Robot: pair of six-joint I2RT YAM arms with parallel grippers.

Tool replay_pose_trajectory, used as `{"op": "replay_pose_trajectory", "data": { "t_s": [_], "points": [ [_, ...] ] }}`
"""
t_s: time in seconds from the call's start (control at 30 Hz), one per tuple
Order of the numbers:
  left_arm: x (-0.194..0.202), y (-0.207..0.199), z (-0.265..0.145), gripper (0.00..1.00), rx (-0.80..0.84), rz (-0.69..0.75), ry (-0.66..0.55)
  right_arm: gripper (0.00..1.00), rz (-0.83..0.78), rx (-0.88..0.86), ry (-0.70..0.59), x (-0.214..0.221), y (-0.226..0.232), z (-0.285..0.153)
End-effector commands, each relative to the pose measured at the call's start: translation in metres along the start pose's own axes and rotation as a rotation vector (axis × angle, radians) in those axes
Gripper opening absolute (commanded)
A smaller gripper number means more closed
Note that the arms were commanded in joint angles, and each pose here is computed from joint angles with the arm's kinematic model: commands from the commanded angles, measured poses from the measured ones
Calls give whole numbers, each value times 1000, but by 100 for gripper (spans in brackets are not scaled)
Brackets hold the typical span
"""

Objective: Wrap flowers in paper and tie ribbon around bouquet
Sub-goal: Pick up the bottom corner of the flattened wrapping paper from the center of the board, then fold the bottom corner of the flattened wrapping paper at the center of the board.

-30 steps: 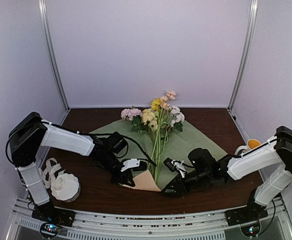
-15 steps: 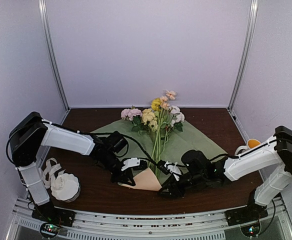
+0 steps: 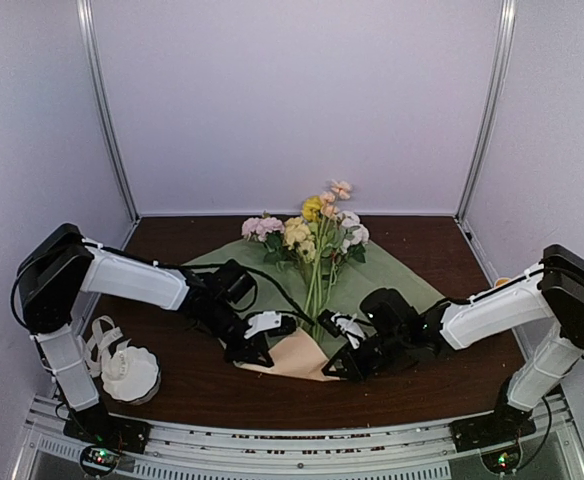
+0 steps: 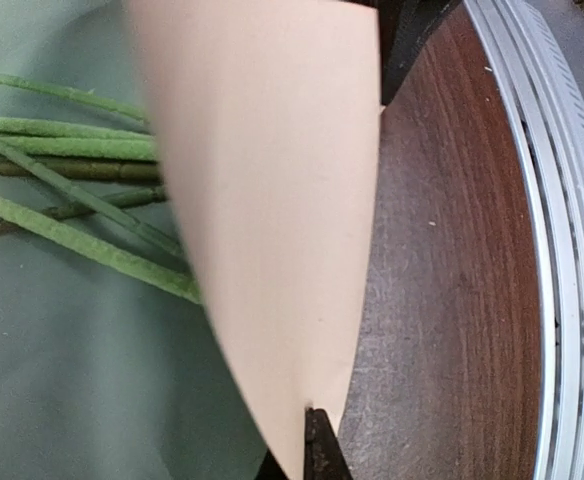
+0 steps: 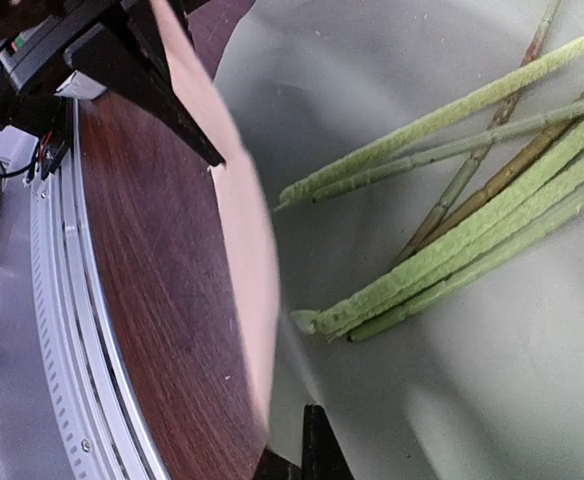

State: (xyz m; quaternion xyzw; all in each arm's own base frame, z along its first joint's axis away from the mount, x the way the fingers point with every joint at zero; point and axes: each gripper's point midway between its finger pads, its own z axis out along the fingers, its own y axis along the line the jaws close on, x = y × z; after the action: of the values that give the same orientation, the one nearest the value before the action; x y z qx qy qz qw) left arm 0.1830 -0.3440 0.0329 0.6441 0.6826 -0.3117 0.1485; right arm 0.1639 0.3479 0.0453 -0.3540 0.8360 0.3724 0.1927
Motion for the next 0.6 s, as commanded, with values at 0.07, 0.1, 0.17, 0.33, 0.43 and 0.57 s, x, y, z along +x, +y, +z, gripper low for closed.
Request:
{"op": "replay_pose_trajectory", "data": {
  "t_s": [0.07, 0.1, 0.17, 0.33, 0.43, 0.57],
  "points": [
    [-19, 10, -20, 1, -97, 27, -71, 0, 78, -7, 4, -19, -3, -3],
    [-17, 11, -20, 0, -100, 26, -59, 0, 94, 0, -2, -22, -5, -5],
    [-13, 13, -18, 0, -104, 21, -34, 0, 130, 18, -22, -29, -13, -11],
    [-8, 23, -15, 0, -139, -3, 1, 0, 188, 73, -20, -32, -31, -16],
    [-4, 31, -14, 0, -167, -24, 25, 0, 211, 93, 1, -27, -37, -13],
    [1, 34, -12, 0, -181, -43, 53, 0, 277, 140, 13, -17, -55, -12]
  ]
}}
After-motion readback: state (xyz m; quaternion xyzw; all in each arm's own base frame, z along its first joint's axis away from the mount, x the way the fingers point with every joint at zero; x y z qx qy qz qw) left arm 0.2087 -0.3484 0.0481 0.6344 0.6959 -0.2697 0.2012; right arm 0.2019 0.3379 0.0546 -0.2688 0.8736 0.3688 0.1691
